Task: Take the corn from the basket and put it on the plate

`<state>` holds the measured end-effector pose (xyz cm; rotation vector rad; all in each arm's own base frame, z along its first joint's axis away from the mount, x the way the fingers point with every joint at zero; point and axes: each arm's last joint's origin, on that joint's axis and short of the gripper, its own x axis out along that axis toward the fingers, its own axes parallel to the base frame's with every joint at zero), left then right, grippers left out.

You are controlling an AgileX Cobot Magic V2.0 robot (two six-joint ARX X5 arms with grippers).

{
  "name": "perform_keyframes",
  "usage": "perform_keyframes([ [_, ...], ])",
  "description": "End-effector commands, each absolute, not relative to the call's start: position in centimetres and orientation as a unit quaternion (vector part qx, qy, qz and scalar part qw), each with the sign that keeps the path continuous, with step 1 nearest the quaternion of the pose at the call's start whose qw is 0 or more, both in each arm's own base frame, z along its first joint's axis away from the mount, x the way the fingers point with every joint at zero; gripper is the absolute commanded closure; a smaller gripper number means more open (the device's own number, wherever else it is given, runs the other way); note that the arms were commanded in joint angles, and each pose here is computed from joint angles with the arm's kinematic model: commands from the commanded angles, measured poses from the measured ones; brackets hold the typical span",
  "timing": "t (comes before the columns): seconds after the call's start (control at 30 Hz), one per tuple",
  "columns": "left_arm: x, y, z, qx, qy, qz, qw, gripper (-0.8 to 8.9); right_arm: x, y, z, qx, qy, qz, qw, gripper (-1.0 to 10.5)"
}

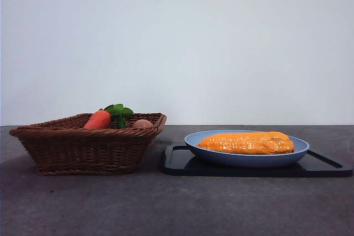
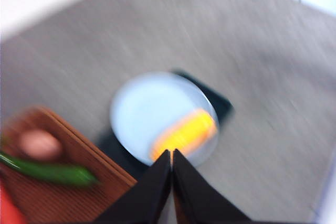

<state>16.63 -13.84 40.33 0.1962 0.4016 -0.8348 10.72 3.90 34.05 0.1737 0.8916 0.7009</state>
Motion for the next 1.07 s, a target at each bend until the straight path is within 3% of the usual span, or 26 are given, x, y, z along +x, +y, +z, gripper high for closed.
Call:
perform_keyframes([
  [0.03, 16.6, -11.5, 41.7, 0.09, 0.113, -0.364, 0.92, 8.06, 10.8, 4.0, 34.5, 0.075, 0.41, 0.338, 0.843, 9.4],
  [0.2, 15.6, -6.5, 40.4, 0.065, -0.003, -0.258, 0.964, 8.06, 10.9, 4.0, 34.5, 0.075, 0.409, 0.339, 0.844, 9.4],
  [0.37, 13.3, -2.8, 36.8, 0.064, -0.071, -0.156, 0.983, 8.06, 10.9, 4.0, 34.5, 0.075, 0.409, 0.339, 0.844, 9.4],
  [0.67, 10.5, -0.4, 28.1, 0.059, -0.047, -0.072, 0.995, 8.06, 10.9, 4.0, 34.5, 0.075, 0.409, 0.339, 0.844, 9.4],
  [1.07, 9.9, -0.1, 19.4, 0.038, 0.0, -0.057, 0.998, 8.06, 10.9, 4.0, 34.5, 0.075, 0.409, 0.339, 0.844, 9.4],
])
